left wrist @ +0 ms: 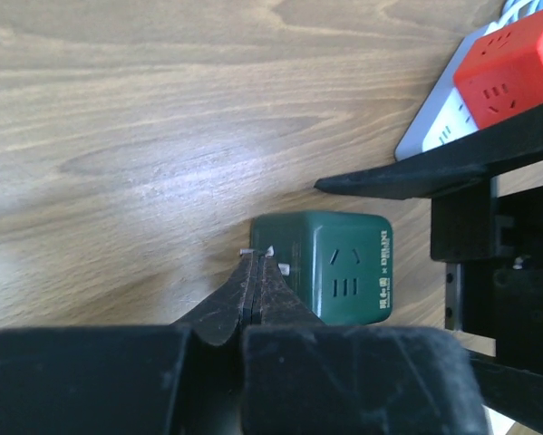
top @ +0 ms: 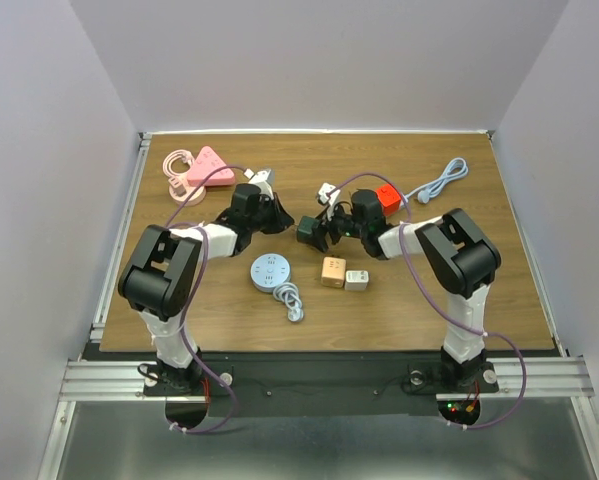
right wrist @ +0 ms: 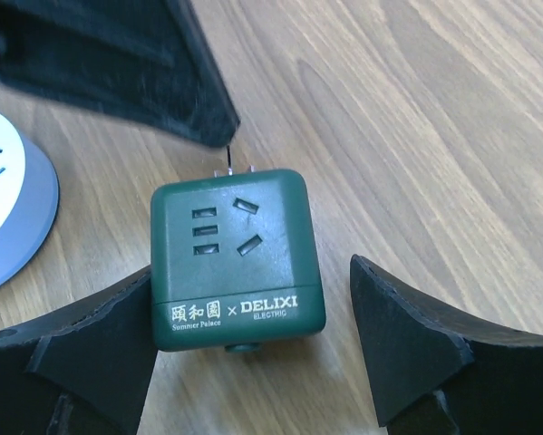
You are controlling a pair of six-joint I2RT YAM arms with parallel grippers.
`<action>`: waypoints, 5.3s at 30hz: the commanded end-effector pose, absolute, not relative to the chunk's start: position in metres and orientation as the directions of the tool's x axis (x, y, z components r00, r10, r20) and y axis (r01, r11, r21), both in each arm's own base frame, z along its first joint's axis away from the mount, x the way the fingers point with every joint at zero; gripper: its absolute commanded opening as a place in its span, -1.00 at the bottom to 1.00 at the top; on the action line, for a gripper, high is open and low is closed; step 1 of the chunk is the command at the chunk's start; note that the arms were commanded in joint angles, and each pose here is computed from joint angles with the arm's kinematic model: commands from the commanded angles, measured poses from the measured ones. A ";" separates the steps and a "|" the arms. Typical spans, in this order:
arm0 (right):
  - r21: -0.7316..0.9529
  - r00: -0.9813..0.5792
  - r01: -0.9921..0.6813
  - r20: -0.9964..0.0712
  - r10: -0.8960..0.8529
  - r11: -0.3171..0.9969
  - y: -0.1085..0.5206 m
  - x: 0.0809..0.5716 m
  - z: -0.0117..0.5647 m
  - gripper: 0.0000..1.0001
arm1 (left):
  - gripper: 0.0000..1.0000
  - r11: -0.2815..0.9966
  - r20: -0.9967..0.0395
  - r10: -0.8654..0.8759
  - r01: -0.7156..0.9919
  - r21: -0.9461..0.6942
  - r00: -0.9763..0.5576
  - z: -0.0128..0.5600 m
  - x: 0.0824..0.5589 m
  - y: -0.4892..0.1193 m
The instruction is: Insert the plug
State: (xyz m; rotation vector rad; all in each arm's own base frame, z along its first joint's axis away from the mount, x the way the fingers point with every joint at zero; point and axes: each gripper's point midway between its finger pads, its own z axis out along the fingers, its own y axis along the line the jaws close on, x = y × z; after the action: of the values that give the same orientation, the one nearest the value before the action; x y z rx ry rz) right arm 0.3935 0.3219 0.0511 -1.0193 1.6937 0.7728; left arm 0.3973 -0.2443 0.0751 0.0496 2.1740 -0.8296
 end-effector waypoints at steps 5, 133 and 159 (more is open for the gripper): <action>0.027 -0.163 -0.894 -0.950 -0.268 0.447 0.326 0.405 0.059 0.67 | -1.00 0.756 -0.699 -0.232 0.327 -0.567 -0.677 0.080 0.398 -0.262; 0.097 -0.501 -0.796 -0.659 -0.561 0.597 0.261 0.256 0.170 -0.69 | 0.29 0.684 -0.678 -0.150 0.419 -0.597 -0.720 0.091 0.332 -0.260; 0.096 -0.471 -0.803 -0.709 -0.526 0.589 0.259 0.251 0.193 -0.69 | 0.97 0.888 -0.650 -0.200 0.144 -0.436 -0.733 0.081 0.233 -0.206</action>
State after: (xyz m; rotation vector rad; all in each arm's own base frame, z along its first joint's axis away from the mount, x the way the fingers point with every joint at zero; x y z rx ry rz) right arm 0.2503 0.2530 0.1639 -1.0790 2.2814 0.5168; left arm 0.2285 -0.2113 0.0841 -0.0043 2.3147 -0.6678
